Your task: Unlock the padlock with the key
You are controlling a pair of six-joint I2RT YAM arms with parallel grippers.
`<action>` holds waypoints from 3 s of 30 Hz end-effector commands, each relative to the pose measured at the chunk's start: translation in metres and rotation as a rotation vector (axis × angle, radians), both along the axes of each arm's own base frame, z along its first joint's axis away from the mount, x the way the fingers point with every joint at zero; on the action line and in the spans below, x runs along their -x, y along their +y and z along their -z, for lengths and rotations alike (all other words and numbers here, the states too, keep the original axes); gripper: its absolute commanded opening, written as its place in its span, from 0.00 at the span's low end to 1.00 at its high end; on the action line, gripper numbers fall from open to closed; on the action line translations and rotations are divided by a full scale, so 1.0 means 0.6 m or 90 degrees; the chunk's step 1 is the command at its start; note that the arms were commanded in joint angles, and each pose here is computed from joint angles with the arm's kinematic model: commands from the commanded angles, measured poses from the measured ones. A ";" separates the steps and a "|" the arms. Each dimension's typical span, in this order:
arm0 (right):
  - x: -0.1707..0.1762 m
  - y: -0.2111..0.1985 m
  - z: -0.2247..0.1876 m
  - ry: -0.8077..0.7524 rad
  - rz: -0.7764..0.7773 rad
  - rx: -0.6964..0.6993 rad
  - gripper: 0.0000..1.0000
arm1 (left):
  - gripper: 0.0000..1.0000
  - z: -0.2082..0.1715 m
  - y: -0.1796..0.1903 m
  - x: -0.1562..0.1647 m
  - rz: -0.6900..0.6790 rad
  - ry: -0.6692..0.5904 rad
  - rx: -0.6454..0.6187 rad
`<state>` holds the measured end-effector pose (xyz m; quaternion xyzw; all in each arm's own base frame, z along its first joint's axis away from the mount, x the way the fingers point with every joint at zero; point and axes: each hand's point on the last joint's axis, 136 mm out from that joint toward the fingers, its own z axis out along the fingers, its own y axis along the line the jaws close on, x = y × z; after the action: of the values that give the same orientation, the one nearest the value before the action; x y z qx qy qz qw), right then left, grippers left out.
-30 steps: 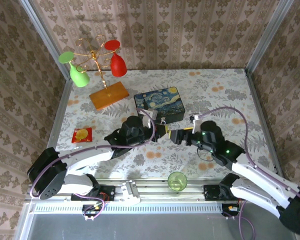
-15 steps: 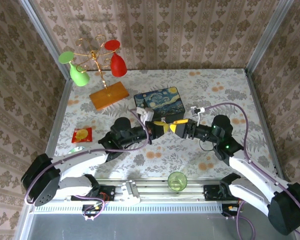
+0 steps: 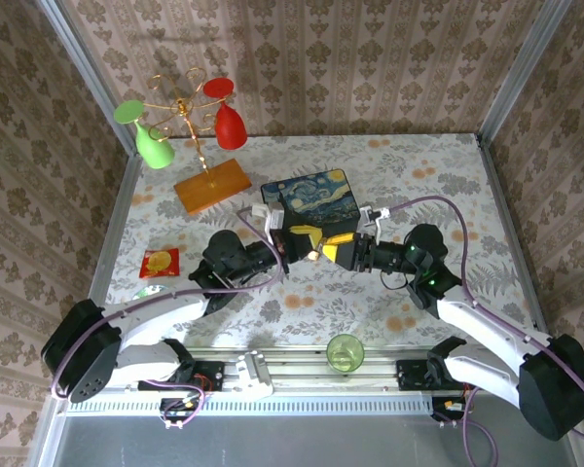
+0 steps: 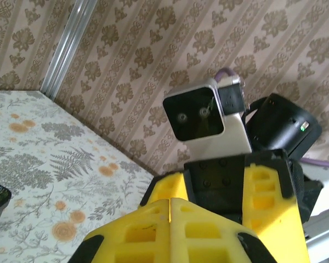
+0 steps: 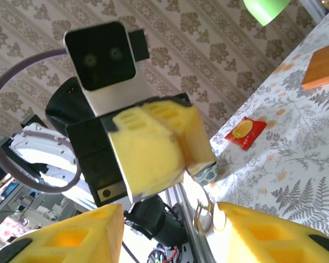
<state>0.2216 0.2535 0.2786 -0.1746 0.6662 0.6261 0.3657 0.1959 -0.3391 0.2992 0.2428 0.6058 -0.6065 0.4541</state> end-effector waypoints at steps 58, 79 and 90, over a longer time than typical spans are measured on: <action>-0.001 -0.003 -0.019 -0.057 0.047 -0.018 0.01 | 0.00 -0.011 0.007 0.006 0.021 0.029 0.070; -0.049 -0.056 0.150 0.165 0.217 0.170 0.00 | 1.00 0.073 0.079 -0.066 -0.219 0.065 -0.175; -0.067 -0.165 0.267 0.306 0.420 0.332 0.00 | 0.97 0.231 0.022 -0.098 -0.174 0.174 -0.379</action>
<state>0.2642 0.1706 0.1302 0.0884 0.8736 0.3518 0.3243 0.2507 -0.3201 0.1645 0.1795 0.8293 -0.3829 0.3653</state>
